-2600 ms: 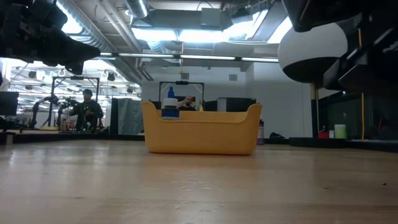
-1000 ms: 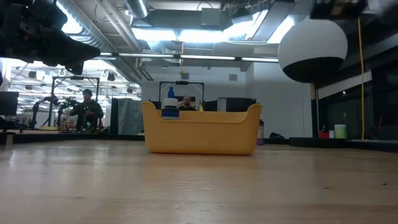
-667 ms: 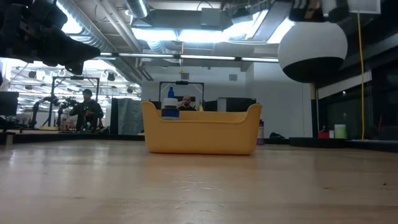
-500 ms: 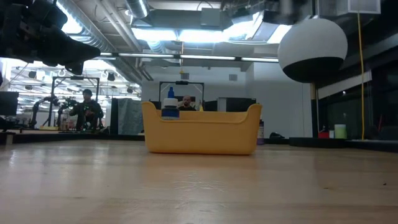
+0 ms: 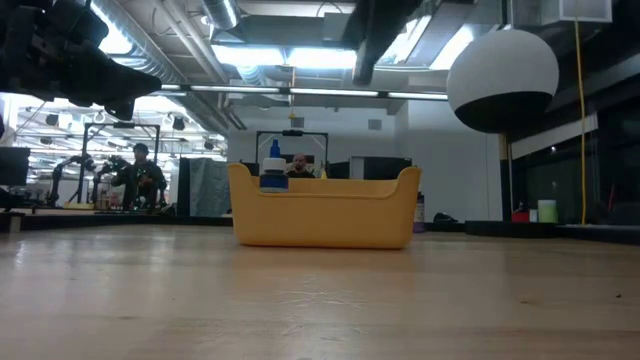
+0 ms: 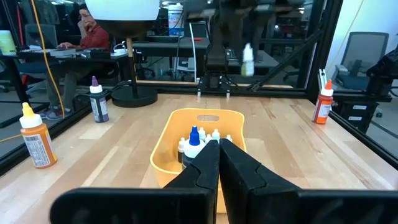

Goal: Pick & Place food coloring
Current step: Put the green food coloring bottle into the yellow bin

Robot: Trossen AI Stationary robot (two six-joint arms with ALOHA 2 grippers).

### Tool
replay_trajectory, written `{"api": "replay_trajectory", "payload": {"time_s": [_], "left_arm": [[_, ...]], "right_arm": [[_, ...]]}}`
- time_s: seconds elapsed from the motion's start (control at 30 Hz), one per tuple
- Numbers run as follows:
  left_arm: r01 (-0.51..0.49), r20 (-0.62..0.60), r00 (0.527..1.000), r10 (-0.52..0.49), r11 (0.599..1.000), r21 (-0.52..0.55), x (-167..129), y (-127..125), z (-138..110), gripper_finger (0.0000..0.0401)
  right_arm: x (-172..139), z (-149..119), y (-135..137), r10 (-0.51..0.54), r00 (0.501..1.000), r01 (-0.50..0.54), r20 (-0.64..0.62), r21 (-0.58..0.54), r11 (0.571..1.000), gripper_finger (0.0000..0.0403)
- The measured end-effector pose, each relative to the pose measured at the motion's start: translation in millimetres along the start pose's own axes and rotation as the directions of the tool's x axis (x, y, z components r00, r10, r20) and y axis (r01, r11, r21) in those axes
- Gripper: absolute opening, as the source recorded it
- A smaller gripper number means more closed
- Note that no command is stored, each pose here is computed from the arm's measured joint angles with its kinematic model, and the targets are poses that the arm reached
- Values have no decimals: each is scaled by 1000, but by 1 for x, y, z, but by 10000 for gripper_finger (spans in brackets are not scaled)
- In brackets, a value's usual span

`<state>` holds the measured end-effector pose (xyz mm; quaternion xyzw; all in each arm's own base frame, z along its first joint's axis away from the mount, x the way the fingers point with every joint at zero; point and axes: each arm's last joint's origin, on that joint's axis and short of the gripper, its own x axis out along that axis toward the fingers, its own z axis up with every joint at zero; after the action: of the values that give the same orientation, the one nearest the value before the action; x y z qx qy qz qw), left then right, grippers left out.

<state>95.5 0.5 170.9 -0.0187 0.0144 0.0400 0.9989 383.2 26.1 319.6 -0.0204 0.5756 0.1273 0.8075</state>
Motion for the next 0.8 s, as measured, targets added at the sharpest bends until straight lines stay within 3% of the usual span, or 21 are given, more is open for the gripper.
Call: {"api": "replay_trajectory", "payload": {"time_s": [0.5,0.8], "left_arm": [[0,0,1000,0,1000,0,0,0,0,7],[0,0,1000,0,1000,0,0,0,0,10]], "right_arm": [[69,5,-75,-47,995,41,-88,-78,996,79],[96,5,-94,-67,992,57,-105,-99,993,80]]}}
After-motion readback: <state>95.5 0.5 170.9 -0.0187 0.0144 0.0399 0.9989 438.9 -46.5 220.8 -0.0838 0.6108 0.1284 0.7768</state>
